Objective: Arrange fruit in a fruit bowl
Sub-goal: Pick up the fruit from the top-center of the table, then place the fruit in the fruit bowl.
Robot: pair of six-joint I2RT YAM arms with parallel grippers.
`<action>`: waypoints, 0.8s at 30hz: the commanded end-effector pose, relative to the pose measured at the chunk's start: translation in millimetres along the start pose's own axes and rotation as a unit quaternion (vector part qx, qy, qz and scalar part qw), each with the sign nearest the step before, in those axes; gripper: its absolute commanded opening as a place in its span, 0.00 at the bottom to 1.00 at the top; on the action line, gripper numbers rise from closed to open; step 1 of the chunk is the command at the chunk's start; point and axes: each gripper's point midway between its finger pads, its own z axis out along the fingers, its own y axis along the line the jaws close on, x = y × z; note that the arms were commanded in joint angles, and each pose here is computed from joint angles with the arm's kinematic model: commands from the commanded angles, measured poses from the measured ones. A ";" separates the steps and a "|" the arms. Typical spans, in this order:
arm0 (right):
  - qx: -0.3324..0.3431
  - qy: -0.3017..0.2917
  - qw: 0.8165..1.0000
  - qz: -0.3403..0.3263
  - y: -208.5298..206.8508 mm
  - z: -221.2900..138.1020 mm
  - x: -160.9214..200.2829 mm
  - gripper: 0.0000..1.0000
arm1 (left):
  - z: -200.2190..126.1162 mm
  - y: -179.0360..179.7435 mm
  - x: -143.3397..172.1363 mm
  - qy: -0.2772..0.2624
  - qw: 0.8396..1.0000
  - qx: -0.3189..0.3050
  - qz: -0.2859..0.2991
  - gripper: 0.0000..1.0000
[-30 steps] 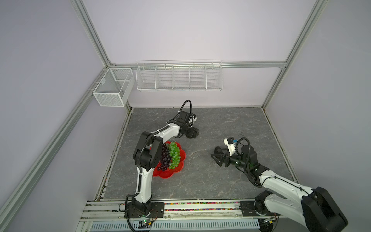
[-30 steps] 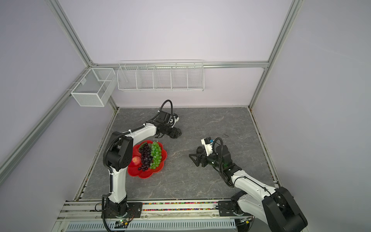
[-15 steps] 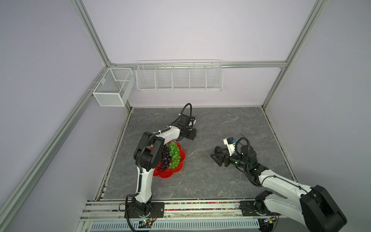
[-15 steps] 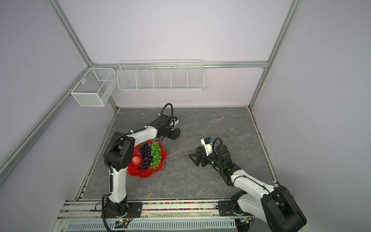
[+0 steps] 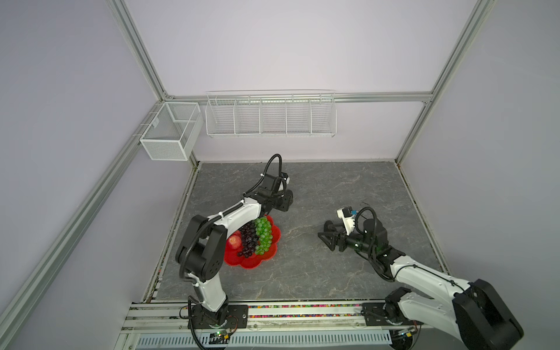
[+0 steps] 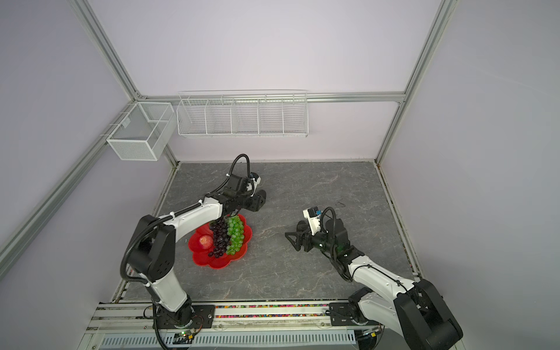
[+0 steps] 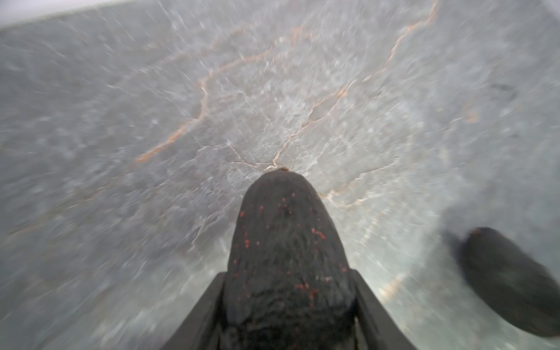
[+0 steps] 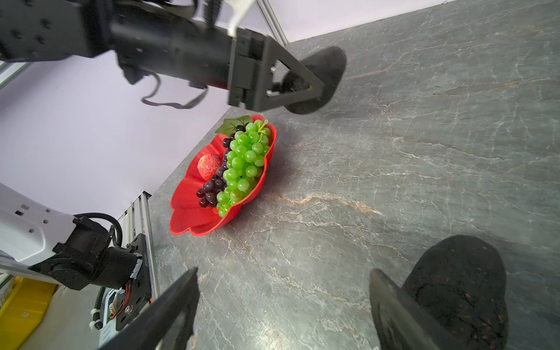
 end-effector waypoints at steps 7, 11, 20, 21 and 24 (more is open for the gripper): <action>-0.061 0.031 0.997 -0.031 27.7 10.6 5.2 0.88 | -94.5 26.0 96.8 0.038 0.988 -0.090 -0.121 0.36; -0.085 0.039 0.995 -0.038 39.4 14.5 8.0 0.88 | -133.9 36.2 128.7 0.062 0.978 -0.124 -0.157 0.36; -0.071 0.040 0.996 -0.047 36.6 12.3 9.1 0.88 | -157.1 53.3 168.3 0.140 0.947 -0.217 -0.191 0.35; -0.069 0.040 0.996 -0.047 36.1 12.2 9.1 0.88 | -152.9 48.7 168.9 0.149 0.950 -0.203 -0.185 0.35; -0.067 0.041 0.996 -0.046 35.0 12.8 9.5 0.88 | -140.4 30.2 170.3 0.165 0.958 -0.149 -0.184 0.34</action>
